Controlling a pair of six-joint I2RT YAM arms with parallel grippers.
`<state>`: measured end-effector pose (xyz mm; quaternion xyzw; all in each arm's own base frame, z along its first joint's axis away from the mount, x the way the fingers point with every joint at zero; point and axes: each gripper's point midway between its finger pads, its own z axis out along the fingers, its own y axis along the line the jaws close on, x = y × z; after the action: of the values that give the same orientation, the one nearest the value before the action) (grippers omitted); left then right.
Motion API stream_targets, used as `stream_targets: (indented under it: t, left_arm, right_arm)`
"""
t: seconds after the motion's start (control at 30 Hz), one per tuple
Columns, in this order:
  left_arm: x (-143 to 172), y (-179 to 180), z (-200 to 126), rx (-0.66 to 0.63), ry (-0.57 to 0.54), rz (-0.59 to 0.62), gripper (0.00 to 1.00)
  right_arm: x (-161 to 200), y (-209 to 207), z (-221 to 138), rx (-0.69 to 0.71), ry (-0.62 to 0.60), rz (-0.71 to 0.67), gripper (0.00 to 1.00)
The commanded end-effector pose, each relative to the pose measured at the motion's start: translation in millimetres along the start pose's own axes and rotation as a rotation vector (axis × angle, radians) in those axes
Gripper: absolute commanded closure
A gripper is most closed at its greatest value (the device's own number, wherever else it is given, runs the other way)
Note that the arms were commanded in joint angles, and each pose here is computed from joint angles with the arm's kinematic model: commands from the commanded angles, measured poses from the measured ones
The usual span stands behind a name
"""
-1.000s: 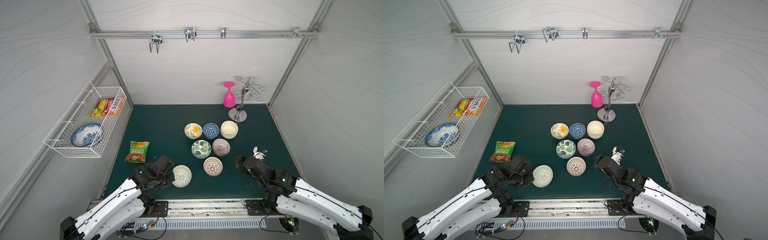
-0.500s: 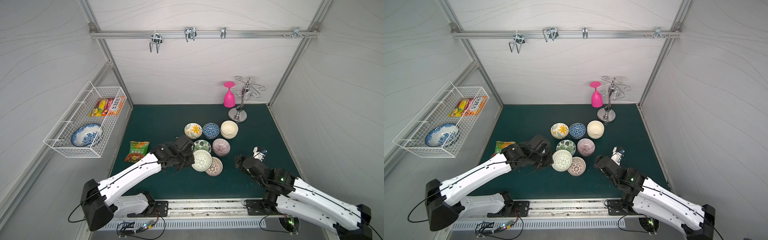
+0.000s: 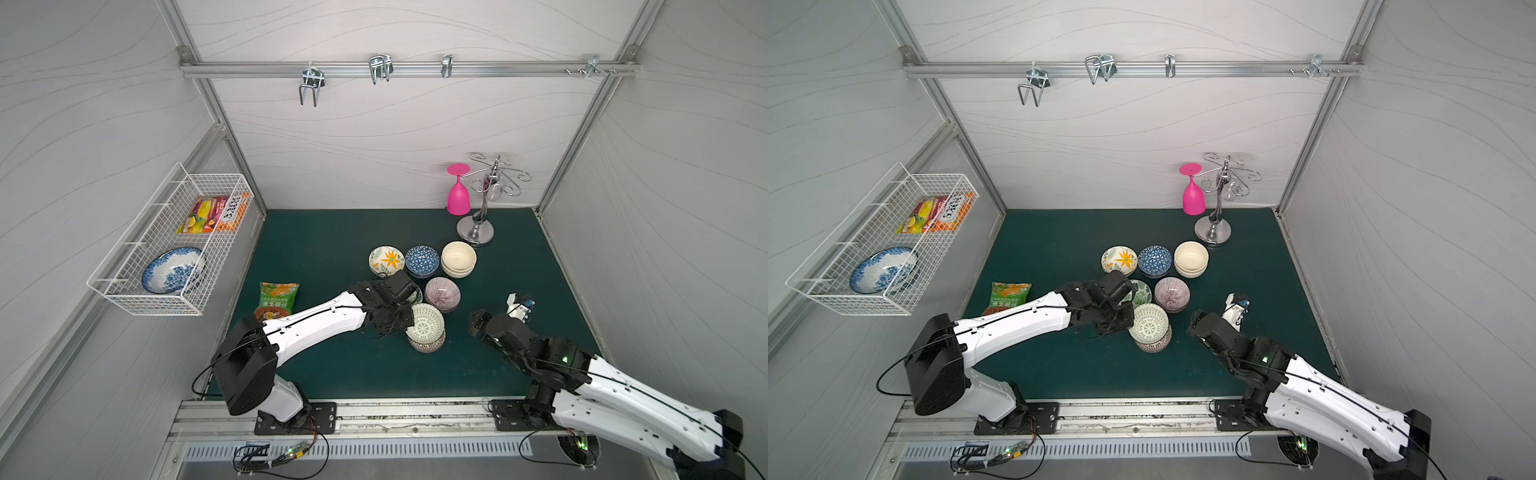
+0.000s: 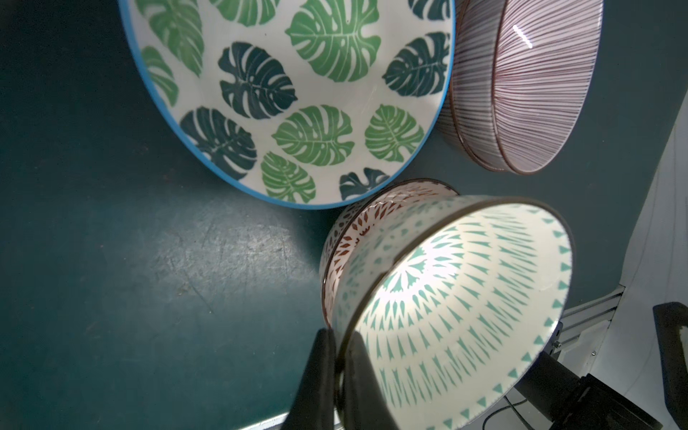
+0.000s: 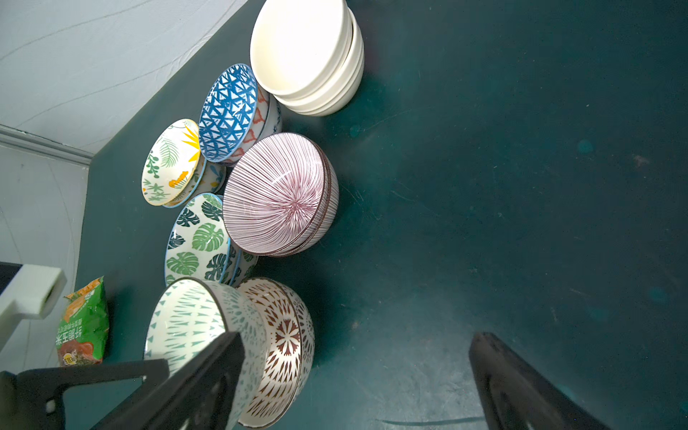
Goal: Stack the bowls
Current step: Place the bowl on the bowl.
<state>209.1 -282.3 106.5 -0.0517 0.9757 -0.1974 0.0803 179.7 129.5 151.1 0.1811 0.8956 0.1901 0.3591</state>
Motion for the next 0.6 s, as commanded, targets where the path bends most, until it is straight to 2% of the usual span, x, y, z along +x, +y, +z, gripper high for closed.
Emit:
stream_targets:
  t: [0.0,0.57]
  left_arm:
    - [-11.8,-35.6,-6.7,0.121,-0.049,0.032,1.00]
    - [-6.1,-25.2,19.9,0.051,-0.019,0.041,1.00]
  right_arm:
    - [-2.0,-2.4,2.2,-0.001,-0.013,0.007,0.01]
    - [0.2,-3.1,6.8,-0.011,0.014,0.026,0.01]
